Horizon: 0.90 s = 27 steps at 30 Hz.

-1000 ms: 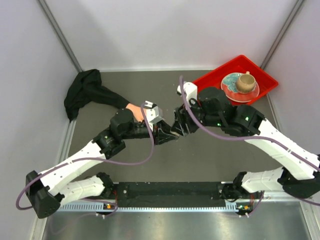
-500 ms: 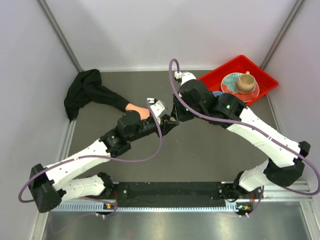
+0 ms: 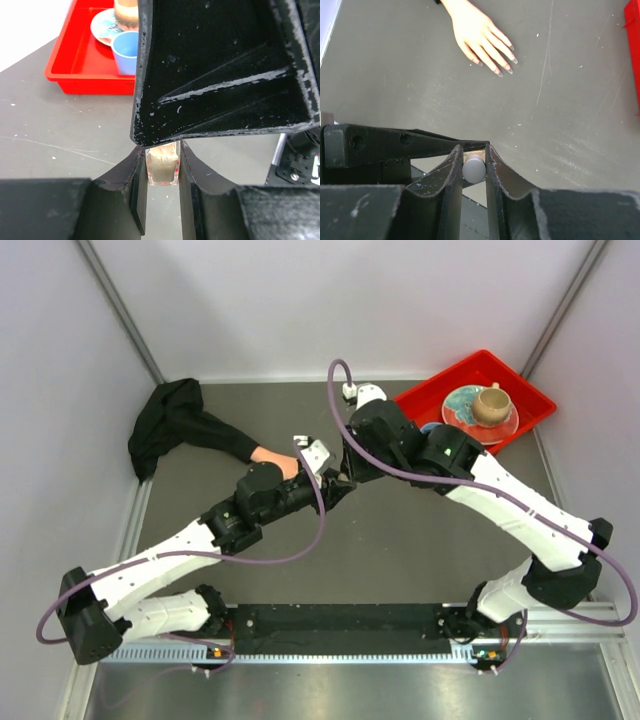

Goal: Paint the nails

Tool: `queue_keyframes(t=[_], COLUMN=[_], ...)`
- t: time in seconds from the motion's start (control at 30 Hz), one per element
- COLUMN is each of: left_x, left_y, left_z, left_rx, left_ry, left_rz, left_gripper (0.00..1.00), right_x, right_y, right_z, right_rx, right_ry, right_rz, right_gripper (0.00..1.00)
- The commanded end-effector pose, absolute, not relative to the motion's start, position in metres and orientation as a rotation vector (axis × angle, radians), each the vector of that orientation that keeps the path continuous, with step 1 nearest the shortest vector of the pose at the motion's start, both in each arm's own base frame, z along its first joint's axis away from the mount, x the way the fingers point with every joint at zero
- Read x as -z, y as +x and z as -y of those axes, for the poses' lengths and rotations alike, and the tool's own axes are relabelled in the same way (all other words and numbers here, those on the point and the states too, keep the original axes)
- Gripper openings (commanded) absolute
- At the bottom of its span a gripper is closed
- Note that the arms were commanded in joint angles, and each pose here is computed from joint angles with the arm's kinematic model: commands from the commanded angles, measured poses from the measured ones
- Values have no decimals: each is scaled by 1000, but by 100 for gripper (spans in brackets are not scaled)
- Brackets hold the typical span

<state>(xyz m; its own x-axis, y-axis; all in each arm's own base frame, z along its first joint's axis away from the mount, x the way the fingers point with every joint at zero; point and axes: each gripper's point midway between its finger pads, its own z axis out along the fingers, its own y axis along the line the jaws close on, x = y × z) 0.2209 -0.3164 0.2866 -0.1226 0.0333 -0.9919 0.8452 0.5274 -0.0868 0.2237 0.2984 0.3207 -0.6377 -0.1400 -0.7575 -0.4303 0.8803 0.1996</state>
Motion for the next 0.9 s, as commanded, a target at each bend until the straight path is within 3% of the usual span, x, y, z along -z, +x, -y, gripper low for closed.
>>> queue_keyframes(t=[0.0,0.13,0.3,0.33,0.37,0.43,0.53,0.57,0.63,0.77,0.87], left_x=[-327,-355,-373,-375,-389,-393,-399,-395,-391,-370,-357], left_y=[176,103,62,53,45,42,43,47,65,119,156], left_z=[325,318,306,303,297,295,296,298,307,309,300], left_rx=[1022,1323,1672,1798,1783,1858,1836,1845,1680,1341,1145], left_ry=[969,1243,1418,1410,1443,1425,1409,1368,1330,1092,908], left_rz=[-1333,-1060,-938,-1019,-874,-905,-879,-967,-959,-1194,-1310], left_gripper=[0,0,0,0,0,0,0,0,0,0,0], right_x=[-341,-337,-356,-353,-353,-361,-363,-363,-364,-364,-353], right_y=[205,167,97,90,86,74,68,69,72,108,147], right_z=[-310,-328,-331,-330,-330,-330,-324,-323,-321,-318,-308], right_rx=[-578,-804,-1161,-1190,-1194,-1261,-1272,-1262,-1243,-1105,-932], right_ry=[-617,-996,-1304,-1338,-1390,-1433,-1443,-1436,-1408,-1157,-887], right_rz=[-2158,-1936,-1545,-1560,-1525,-1493,-1484,-1487,-1503,-1683,-1869], right_gripper=[0,0,0,0,0,0,0,0,0,0,20])
